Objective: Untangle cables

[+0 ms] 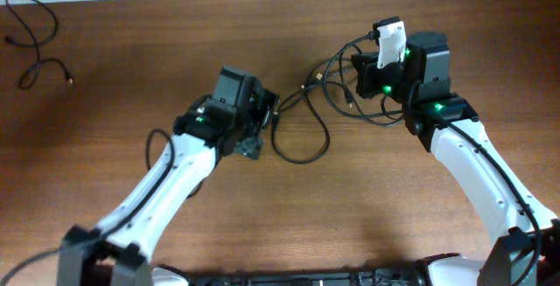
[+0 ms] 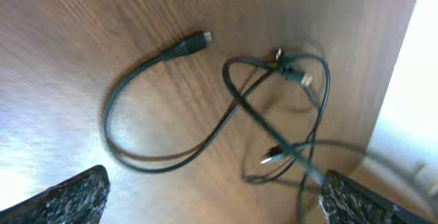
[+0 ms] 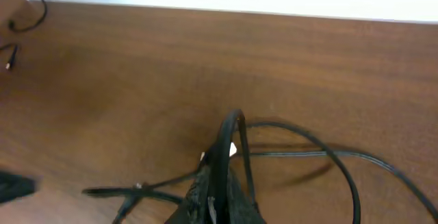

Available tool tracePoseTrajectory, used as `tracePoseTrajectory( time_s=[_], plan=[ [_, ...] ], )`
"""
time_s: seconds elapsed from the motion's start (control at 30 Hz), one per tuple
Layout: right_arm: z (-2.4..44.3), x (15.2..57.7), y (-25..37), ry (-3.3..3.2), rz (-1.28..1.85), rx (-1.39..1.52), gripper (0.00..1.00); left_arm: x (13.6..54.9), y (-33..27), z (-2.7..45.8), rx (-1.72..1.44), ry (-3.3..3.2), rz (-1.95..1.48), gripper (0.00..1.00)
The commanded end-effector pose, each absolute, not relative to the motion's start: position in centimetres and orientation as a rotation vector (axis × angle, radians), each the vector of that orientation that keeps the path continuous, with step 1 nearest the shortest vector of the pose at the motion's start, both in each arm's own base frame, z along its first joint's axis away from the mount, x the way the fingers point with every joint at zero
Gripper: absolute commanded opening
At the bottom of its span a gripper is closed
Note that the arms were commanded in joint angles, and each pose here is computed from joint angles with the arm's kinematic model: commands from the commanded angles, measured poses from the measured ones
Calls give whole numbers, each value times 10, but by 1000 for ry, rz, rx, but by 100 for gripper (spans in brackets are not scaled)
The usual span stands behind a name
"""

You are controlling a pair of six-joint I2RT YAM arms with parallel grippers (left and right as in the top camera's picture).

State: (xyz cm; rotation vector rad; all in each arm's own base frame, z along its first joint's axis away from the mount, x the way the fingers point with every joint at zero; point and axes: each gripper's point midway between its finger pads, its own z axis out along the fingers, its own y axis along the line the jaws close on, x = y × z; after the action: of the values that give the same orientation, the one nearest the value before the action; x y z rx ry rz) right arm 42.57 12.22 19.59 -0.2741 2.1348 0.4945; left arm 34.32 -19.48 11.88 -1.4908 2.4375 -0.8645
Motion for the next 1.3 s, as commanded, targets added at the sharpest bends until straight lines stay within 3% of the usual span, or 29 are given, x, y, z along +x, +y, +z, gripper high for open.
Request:
tracePoseTrajectory(
  time_s=[0.0,0.17,0.23,0.3,0.43,0.57,0.73,0.97,1.13,1.27],
  plan=[
    [203,419,125,2133,520,-288,4,358,-220,96,-1684,2383,-972,99],
    [193,412,124,2186,524,-281,4,384,-253,91,-1565,2357,-1152,100],
    [190,410,123,2199,525,-280,4,383,-256,84,-1563,2372,-1140,74],
    [190,409,123,2203,525,-279,4,379,-254,76,-1533,2413,-1095,38],
    [209,413,123,2135,518,-286,4,369,-251,70,-986,2614,-975,0],
    [272,421,121,1907,480,-299,4,342,-250,58,-334,2789,-862,0],
    [348,412,70,1699,213,-99,4,303,-227,37,-42,2963,-687,0],
    [427,332,-47,1445,-258,424,4,306,-203,28,-63,2972,-476,0],
    [426,260,-116,1333,-634,823,4,310,-166,26,-136,2972,-241,0],
    [416,246,-126,1343,-754,891,4,321,-137,46,-160,2937,-199,0]
  ],
)
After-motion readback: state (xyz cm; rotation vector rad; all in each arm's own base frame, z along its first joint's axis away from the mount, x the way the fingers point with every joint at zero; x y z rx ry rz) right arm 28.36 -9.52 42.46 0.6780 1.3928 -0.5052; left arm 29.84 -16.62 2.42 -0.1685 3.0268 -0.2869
